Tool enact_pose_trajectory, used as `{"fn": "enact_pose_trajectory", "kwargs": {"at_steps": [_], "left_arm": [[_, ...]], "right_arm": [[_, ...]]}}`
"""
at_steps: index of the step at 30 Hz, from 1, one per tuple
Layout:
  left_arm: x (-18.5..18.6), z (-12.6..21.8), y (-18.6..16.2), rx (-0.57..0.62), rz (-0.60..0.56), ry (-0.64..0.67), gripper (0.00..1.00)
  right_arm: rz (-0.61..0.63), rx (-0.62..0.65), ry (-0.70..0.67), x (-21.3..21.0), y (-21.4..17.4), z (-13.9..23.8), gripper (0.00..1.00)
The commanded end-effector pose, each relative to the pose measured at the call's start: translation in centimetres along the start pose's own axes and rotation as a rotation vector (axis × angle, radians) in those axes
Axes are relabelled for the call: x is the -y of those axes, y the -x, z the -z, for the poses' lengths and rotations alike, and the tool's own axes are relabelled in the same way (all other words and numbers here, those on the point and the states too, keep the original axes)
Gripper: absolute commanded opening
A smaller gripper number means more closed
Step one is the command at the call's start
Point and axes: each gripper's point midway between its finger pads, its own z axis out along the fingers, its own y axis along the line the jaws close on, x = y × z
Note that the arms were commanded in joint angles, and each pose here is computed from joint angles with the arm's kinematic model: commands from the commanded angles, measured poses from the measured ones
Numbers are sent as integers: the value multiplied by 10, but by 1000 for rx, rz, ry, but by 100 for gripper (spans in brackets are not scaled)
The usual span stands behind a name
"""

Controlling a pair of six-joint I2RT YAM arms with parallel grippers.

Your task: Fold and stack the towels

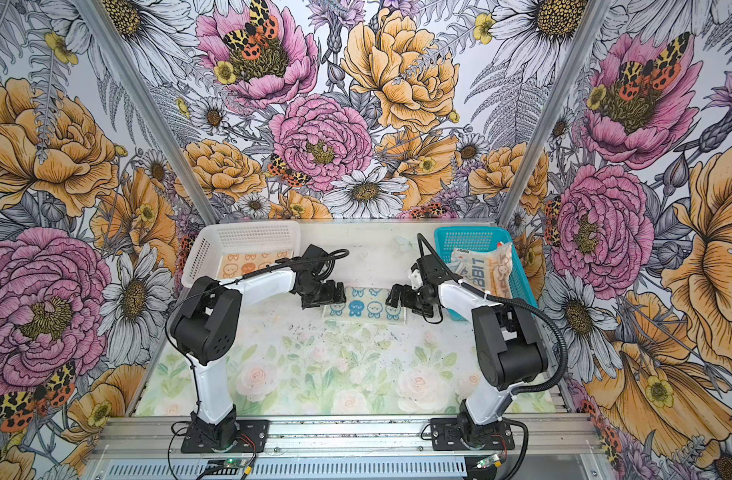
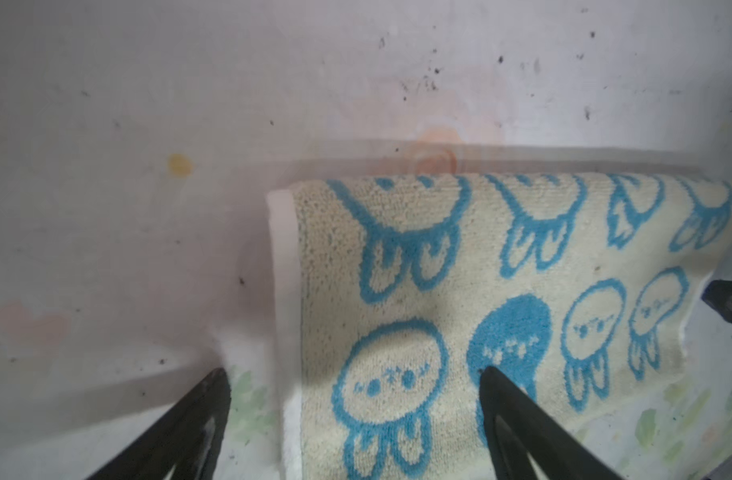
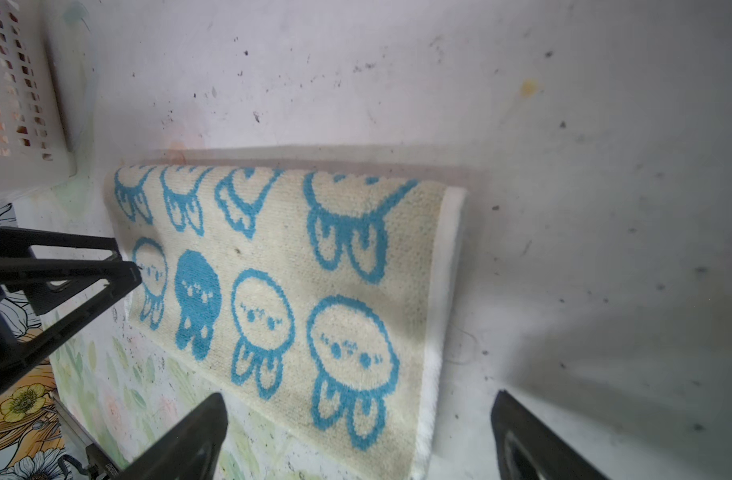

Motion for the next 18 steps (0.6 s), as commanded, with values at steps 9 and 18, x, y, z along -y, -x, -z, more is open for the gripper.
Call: {"fn": "enact_pose_trajectory", "kwargs": {"at_steps": [9, 18], "left_arm": [[-10, -25, -21, -104, -59, 128, 57], [-17, -39, -32, -150, -79, 185, 19]], "right_arm": [[-3, -18, 6, 0, -6, -18, 99], [-3, -14, 34, -7, -5, -23, 99]]}}
